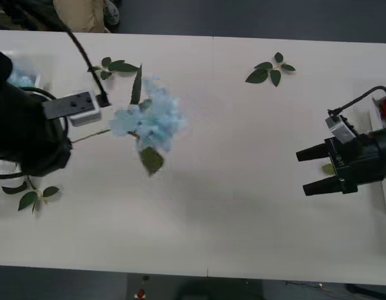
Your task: Put the red flowers into the right box and the blue flowers into the left box
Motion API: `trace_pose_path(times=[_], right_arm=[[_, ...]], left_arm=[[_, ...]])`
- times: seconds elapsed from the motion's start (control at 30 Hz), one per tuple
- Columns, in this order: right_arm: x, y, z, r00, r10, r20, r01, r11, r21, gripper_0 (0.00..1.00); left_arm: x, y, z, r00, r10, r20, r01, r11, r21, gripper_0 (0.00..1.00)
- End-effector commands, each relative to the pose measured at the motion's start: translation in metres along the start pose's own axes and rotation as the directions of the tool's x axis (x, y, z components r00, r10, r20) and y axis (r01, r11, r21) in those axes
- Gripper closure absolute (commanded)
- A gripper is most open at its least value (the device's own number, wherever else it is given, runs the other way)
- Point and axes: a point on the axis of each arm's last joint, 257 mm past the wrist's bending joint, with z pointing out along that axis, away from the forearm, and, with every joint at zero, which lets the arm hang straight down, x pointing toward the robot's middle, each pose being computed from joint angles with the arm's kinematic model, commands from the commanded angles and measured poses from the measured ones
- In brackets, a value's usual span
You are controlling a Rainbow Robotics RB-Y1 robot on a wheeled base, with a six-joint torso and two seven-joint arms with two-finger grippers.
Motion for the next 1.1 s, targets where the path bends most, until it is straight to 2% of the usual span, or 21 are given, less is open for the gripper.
trace_pose_path(times=[0.03,0.17,0.3,0.5,0.63,0.83,1.03,1.07,1.1], right_arm=[[-0.023,-0.002,0.004,0.998,-0.064,-0.015,0.064,0.998,0.001,0.00],[-0.036,0.006,0.016,0.993,-0.113,-0.016,0.113,0.993,-0.020,0.00],[-0.044,0.014,0.024,0.991,-0.136,-0.004,0.136,0.989,-0.052,0.00],[-0.058,0.021,0.036,0.985,-0.173,0.024,0.174,0.983,-0.065,0.00],[-0.068,0.024,0.050,0.978,-0.205,0.035,0.206,0.977,-0.055,0.00],[-0.073,0.027,0.069,0.975,-0.218,0.038,0.220,0.974,-0.058,0.00],[-0.074,0.028,0.078,0.972,-0.236,0.020,0.237,0.969,-0.069,0.00],[-0.075,0.028,0.080,0.971,-0.239,0.017,0.240,0.968,-0.070,0.00],[-0.074,0.028,0.081,0.970,-0.242,0.013,0.242,0.968,-0.071,0.00]], left_arm=[[0.076,0.044,-0.033,0.988,-0.105,-0.113,0.093,0.991,-0.099,1.00],[0.159,0.092,-0.062,0.954,-0.173,-0.246,0.110,0.962,-0.250,1.00],[0.212,0.122,-0.075,0.922,-0.219,-0.319,0.094,0.926,-0.365,1.00],[0.282,0.151,-0.040,0.879,-0.327,-0.347,0.137,0.870,-0.473,1.00],[0.324,0.176,-0.023,0.854,-0.338,-0.396,0.069,0.828,-0.556,1.00],[0.361,0.212,-0.021,0.833,-0.307,-0.460,-0.070,0.766,-0.639,1.00],[0.368,0.210,-0.014,0.814,-0.270,-0.514,-0.132,0.776,-0.617,1.00],[0.367,0.210,-0.012,0.810,-0.254,-0.529,-0.155,0.777,-0.610,0.96],[0.366,0.209,-0.009,0.809,-0.243,-0.534,-0.166,0.778,-0.606,0.88]])
